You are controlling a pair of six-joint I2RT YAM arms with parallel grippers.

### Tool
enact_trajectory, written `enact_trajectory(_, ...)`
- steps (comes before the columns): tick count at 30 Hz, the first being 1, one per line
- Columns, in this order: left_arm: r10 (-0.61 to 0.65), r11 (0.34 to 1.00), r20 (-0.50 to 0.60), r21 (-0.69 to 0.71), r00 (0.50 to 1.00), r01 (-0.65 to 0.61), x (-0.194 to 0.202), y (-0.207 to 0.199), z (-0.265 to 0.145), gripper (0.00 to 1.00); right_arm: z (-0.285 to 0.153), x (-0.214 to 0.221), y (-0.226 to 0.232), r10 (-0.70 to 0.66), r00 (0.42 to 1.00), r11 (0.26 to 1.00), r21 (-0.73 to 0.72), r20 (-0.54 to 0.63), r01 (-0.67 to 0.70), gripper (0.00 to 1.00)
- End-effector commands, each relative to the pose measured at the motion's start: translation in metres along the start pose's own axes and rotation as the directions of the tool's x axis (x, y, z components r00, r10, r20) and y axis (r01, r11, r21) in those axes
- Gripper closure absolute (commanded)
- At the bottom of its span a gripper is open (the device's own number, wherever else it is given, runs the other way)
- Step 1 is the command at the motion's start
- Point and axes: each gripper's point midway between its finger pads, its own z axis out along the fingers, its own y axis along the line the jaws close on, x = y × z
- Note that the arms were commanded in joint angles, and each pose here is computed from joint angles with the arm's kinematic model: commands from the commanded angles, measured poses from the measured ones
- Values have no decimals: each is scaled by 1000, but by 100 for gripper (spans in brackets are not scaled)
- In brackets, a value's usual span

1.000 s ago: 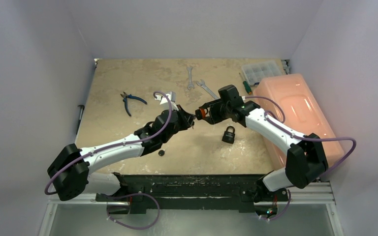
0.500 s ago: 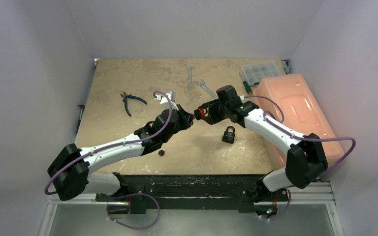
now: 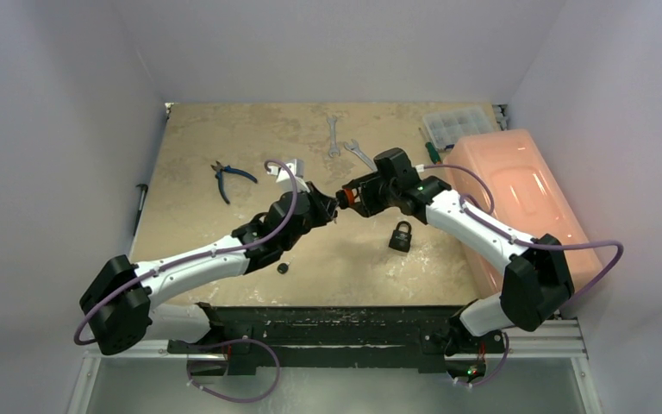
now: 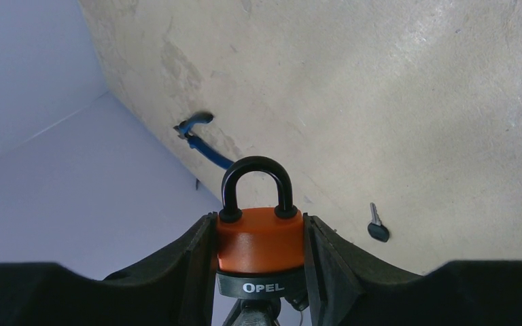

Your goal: Unlock with the key

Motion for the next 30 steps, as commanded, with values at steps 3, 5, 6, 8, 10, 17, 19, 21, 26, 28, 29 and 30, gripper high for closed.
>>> enact_trajectory(3, -56, 997, 59, 65, 997, 53, -21, -24, -4, 100, -36, 52, 37, -54, 983, 992, -124, -174, 33, 100)
enact_trajectory(5, -59, 996, 61, 67, 996, 55, -22, -24, -5, 100, -37, 54, 37, -57, 982, 991, -126, -178, 34, 100)
enact_trajectory(6, -58, 996, 61, 72, 996, 54, -22, -25, -5, 100, -37, 54, 38, -58, 982, 991, -128, -178, 36, 100)
enact_trajectory(8, -54, 996, 62, 78, 997, 49, -22, -26, -6, 100, -38, 55, 38, -62, 982, 991, -130, -178, 39, 100)
enact_trajectory(10, -36, 995, 69, 91, 997, 30, -25, -28, -8, 100, -38, 54, 37, -66, 983, 991, -125, -171, 44, 100)
enact_trajectory(17, 72, 989, 62, 125, 995, -79, -24, -28, -16, 100, -39, 51, 36, -74, 986, 992, -115, -152, 57, 100)
enact_trajectory(19, 84, 984, 72, 152, 994, -94, -24, -29, -21, 100, -37, 50, 34, -75, 986, 992, -111, -147, 58, 100)
enact_trajectory(21, 105, 978, 81, 171, 991, -117, -24, -28, -26, 100, -36, 50, 33, -75, 986, 992, -108, -146, 60, 100)
enact_trajectory(26, 167, 961, 97, 208, 981, -184, -28, -30, -36, 100, -34, 47, 31, -80, 988, 993, -97, -133, 68, 100)
enact_trajectory(28, 187, 956, 100, 209, 977, -204, -27, -29, -36, 100, -33, 46, 30, -83, 989, 993, -90, -121, 72, 100)
enact_trajectory(29, 194, 955, 100, 207, 976, -211, -26, -27, -36, 100, -33, 46, 30, -82, 989, 993, -88, -121, 72, 100)
enact_trajectory(30, 200, 954, 98, 206, 975, -217, -25, -26, -36, 100, -33, 46, 29, -83, 989, 994, -88, -121, 72, 100)
